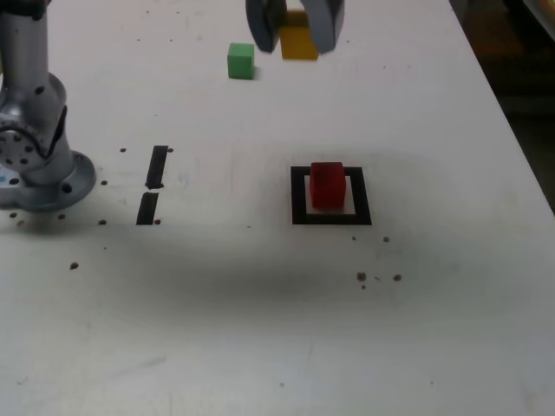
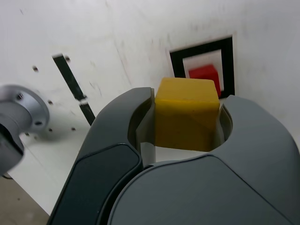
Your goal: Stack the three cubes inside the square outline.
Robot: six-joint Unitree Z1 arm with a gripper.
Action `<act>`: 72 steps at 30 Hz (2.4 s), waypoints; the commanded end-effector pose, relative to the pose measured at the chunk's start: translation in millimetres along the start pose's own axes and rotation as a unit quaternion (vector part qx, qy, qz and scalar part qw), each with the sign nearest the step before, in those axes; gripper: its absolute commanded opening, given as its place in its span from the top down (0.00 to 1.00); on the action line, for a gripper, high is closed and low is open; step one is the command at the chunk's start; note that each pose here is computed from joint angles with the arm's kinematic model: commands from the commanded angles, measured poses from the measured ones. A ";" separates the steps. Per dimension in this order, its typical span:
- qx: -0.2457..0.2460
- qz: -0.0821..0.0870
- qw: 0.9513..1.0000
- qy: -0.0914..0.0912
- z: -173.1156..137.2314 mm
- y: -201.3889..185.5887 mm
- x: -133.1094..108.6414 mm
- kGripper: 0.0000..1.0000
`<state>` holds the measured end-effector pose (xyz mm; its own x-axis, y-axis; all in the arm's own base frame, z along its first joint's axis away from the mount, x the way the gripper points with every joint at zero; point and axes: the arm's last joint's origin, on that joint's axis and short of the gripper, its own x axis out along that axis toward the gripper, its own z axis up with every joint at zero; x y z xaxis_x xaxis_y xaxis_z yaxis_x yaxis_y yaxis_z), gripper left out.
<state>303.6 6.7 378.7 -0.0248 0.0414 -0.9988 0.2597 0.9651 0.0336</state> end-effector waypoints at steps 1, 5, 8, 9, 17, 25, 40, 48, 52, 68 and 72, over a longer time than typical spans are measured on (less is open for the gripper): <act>-0.026 -0.006 1.000 0.009 11.9 -51.1 3.0 0.85; -0.064 -0.011 0.997 0.028 16.4 -70.9 13.1 0.85; -0.083 -0.011 0.996 0.039 17.2 -73.9 19.3 0.85; -0.088 -0.011 0.995 0.043 18.1 -74.1 21.5 0.85; -0.141 0.003 0.987 0.071 37.9 -70.3 43.4 0.85; -0.172 0.015 0.981 0.090 56.9 -49.5 67.6 0.85; -0.173 -0.005 0.980 0.094 80.7 -43.3 100.2 0.84; -0.167 0.000 0.981 0.095 84.5 -42.6 108.6 0.68; -0.166 0.003 0.981 0.100 85.1 -42.6 113.4 0.42; -0.163 0.040 0.981 0.096 50.6 -39.3 77.9 0.02; -0.176 0.053 0.980 0.074 -1.9 -26.8 35.0 0.01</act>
<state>317.7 -30.8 320.4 -0.2003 0.1555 -0.9673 -0.0647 0.9831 0.1715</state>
